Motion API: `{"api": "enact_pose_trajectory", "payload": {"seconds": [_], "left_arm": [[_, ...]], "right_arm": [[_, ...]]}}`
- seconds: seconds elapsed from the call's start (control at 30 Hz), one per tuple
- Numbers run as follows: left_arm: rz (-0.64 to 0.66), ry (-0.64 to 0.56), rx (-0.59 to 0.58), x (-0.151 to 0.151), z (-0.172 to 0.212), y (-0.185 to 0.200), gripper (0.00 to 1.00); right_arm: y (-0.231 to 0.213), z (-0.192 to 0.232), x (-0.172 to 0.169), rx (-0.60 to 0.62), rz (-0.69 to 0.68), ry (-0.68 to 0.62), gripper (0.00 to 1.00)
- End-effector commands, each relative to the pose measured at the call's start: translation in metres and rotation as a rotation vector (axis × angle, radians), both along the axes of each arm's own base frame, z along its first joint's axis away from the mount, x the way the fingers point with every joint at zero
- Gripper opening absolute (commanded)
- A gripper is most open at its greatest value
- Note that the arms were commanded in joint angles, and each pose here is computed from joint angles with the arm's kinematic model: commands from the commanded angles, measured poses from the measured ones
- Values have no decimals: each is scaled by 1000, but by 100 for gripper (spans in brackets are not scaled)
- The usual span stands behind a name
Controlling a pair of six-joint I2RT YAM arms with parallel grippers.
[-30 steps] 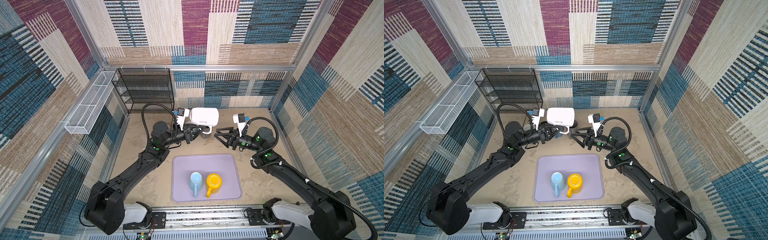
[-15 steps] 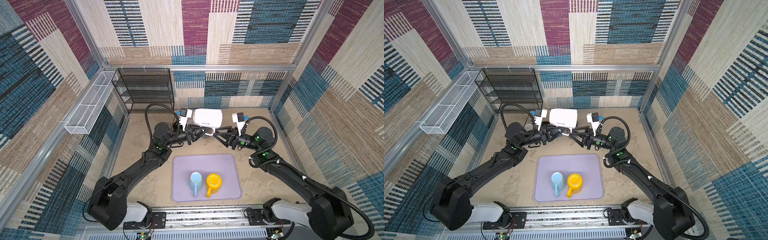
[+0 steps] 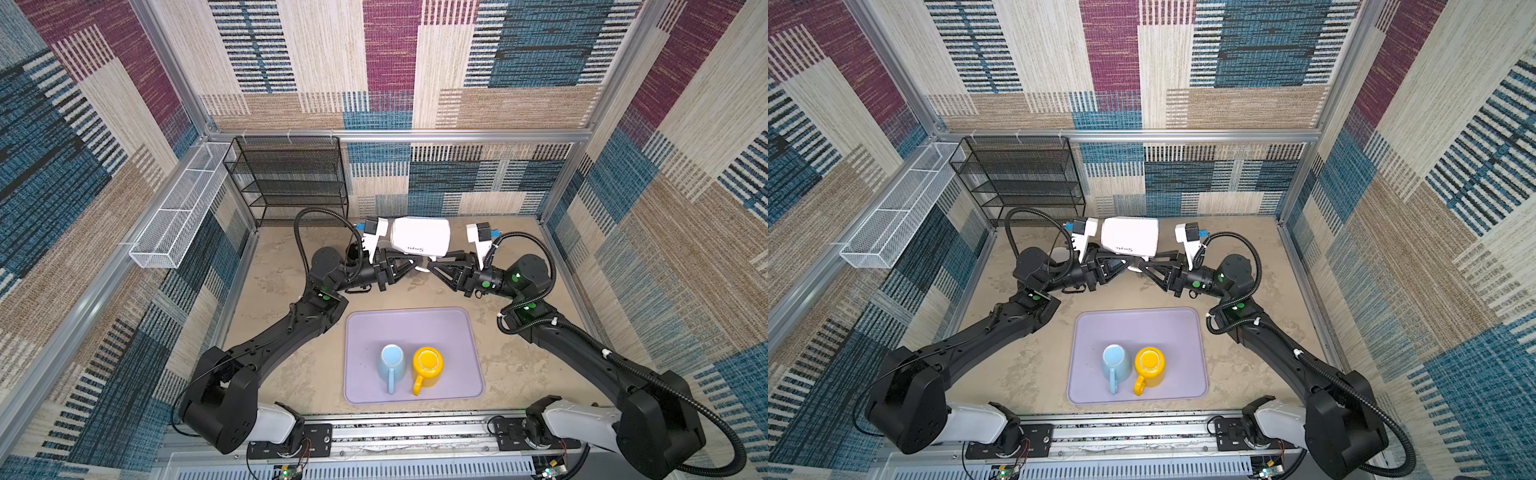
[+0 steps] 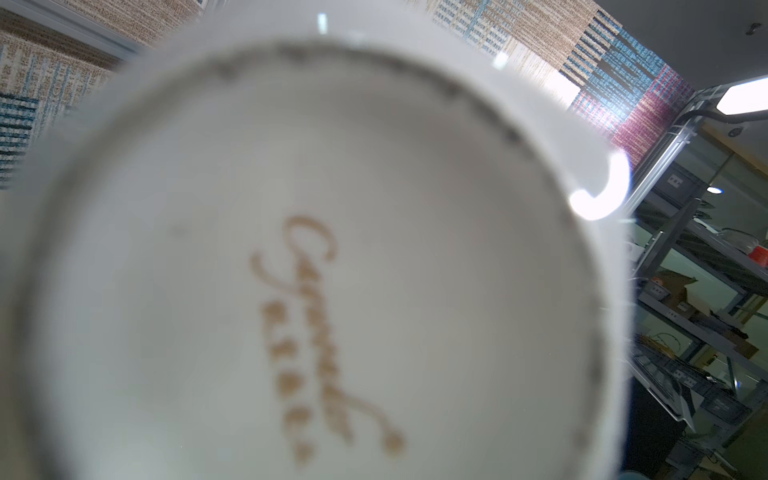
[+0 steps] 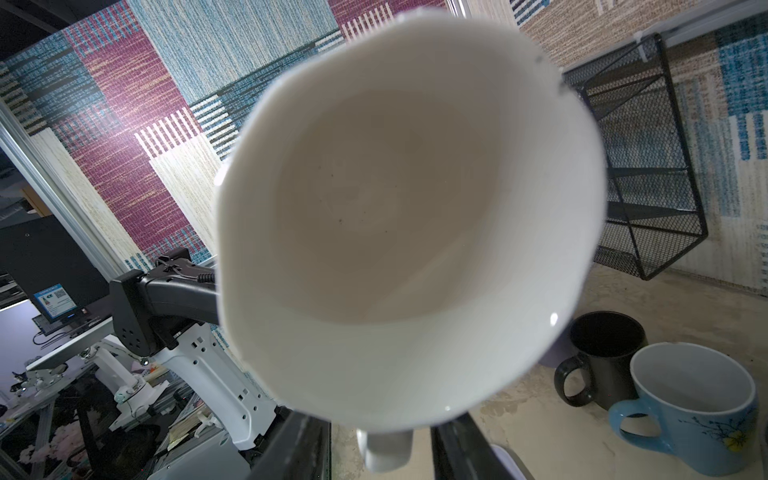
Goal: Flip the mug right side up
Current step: 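Grasp the white mug's handle with the right gripper beside the left gripper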
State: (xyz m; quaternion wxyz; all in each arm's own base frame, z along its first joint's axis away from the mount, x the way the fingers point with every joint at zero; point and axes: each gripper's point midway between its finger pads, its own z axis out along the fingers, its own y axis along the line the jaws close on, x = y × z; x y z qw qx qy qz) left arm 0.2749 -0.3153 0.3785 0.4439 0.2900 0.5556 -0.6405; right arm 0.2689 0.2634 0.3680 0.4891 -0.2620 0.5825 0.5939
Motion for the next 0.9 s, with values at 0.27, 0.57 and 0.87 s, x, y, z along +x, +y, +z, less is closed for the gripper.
{"api": "enact_pose_trajectory", "payload": {"seconds": [0.27, 0.57, 0.87], "left_arm": [[-20, -85, -54, -8, 12, -3, 0], [-35, -76, -54, -8, 7, -8, 0], [-38, -78, -46, -9, 4, -9, 0]], "right_arm": [[-2, 22, -9, 62, 18, -64, 36], [-4, 29, -11, 83, 10, -79, 33], [-7, 31, -10, 91, -9, -76, 20]]}}
